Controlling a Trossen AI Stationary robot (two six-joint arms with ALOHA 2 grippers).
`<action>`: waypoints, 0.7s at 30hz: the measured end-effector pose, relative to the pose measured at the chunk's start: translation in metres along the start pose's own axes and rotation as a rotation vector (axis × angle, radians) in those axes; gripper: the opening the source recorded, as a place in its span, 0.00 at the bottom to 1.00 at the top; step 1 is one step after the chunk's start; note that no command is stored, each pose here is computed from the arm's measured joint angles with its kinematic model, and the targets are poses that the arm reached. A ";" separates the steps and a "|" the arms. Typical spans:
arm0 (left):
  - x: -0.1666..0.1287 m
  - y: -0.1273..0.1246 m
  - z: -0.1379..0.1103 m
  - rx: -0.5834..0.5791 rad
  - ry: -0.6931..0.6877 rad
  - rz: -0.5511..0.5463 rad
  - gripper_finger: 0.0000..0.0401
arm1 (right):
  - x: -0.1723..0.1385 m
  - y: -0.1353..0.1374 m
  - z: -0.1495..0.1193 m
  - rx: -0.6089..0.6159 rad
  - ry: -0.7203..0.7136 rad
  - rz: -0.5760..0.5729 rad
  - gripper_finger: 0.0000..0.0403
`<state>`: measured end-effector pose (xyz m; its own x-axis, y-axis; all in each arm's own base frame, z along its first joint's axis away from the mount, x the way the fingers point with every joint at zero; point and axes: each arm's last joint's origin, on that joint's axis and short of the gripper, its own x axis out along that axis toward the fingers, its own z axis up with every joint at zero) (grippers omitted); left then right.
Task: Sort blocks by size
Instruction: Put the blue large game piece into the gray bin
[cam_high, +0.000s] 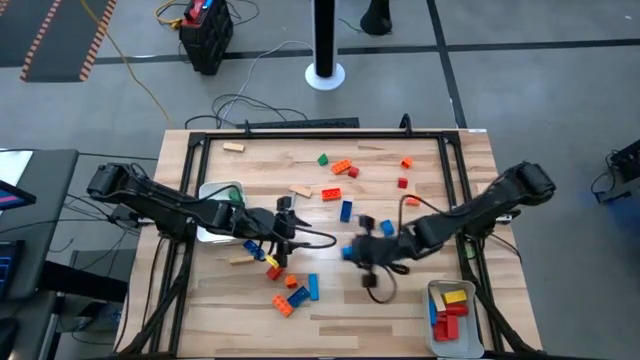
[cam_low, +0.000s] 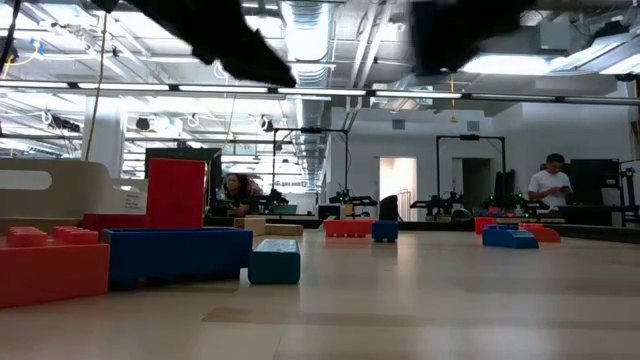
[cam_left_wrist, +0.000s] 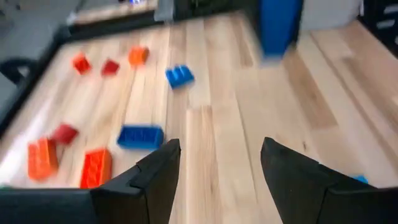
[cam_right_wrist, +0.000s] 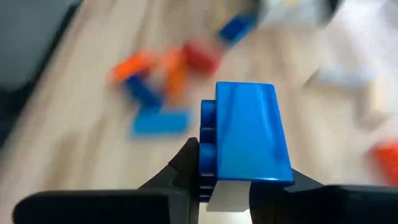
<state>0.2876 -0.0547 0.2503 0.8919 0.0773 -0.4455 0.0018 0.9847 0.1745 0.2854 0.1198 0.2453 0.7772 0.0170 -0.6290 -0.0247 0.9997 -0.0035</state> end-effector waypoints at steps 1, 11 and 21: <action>0.000 0.000 -0.003 -0.007 0.027 -0.002 0.54 | -0.011 0.006 -0.003 0.016 0.069 0.031 0.28; -0.002 -0.001 -0.018 -0.026 0.179 -0.003 0.54 | -0.120 0.057 -0.049 0.503 0.490 0.173 0.28; -0.003 0.000 -0.024 -0.033 0.247 0.007 0.54 | -0.138 0.099 -0.117 0.709 0.757 -0.229 0.38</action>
<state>0.2739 -0.0515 0.2303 0.7541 0.1160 -0.6465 -0.0223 0.9882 0.1513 0.1019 0.2145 0.2404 0.1173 0.0547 -0.9916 0.6344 0.7641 0.1172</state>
